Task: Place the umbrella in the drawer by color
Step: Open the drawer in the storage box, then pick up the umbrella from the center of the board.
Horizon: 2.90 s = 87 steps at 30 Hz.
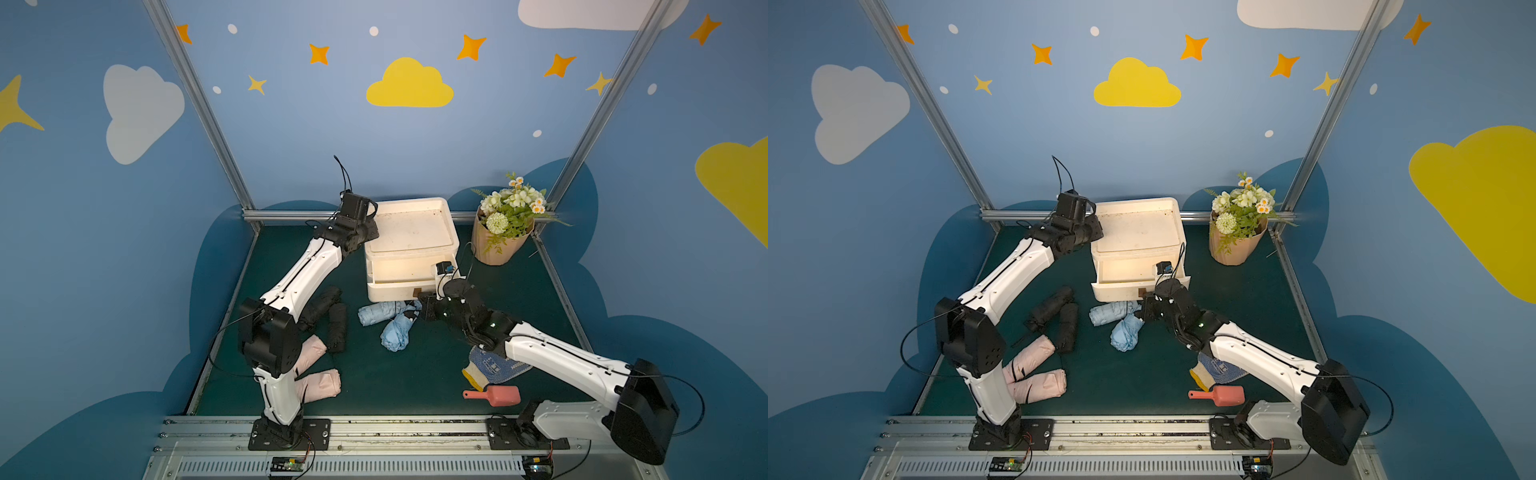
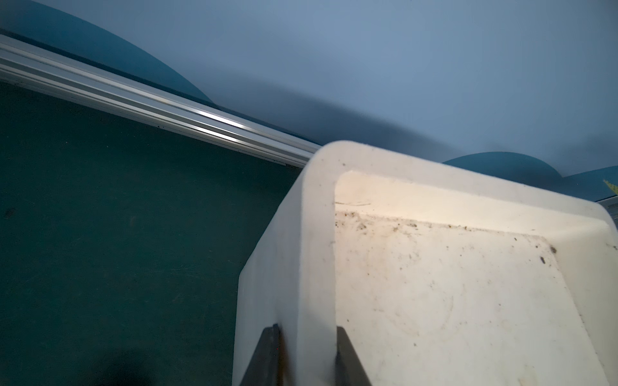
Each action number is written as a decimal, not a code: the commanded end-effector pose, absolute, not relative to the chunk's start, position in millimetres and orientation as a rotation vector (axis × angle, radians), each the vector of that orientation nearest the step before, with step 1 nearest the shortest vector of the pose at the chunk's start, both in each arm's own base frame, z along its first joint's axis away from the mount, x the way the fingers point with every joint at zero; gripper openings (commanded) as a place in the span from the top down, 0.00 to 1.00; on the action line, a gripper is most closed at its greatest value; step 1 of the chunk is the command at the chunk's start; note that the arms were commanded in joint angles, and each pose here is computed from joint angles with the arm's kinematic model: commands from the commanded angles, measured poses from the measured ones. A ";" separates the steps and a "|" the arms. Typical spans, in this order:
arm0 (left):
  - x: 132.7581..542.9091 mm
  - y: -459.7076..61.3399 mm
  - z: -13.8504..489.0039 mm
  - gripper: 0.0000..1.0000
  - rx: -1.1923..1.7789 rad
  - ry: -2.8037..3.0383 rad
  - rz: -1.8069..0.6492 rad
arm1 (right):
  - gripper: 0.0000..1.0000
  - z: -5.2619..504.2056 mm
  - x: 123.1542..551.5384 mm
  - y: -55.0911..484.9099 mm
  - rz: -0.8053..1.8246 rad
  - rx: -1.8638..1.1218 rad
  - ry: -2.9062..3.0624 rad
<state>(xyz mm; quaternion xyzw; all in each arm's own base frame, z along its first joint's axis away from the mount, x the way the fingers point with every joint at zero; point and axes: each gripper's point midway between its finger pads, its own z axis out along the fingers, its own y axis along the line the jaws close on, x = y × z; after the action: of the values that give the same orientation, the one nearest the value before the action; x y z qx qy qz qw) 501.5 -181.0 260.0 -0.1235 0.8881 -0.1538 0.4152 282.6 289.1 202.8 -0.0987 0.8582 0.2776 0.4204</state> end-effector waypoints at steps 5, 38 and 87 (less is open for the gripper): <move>486.0 -241.3 239.8 0.97 -0.301 2.325 -0.708 | 1.00 232.0 267.6 288.1 0.760 -0.303 2.084; 433.0 -182.5 350.9 0.44 -0.108 2.182 -0.563 | 0.58 264.9 196.4 212.9 0.569 -0.564 1.930; 255.9 -282.5 29.7 0.98 0.751 2.500 0.166 | 0.40 221.0 186.6 165.0 0.569 -0.374 1.851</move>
<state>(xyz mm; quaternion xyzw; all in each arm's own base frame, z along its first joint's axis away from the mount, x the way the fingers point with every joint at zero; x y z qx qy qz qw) 268.1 -289.0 49.5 0.2737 0.9133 0.0634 0.2948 185.7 170.4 216.2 -0.1700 0.7852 0.2423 0.5440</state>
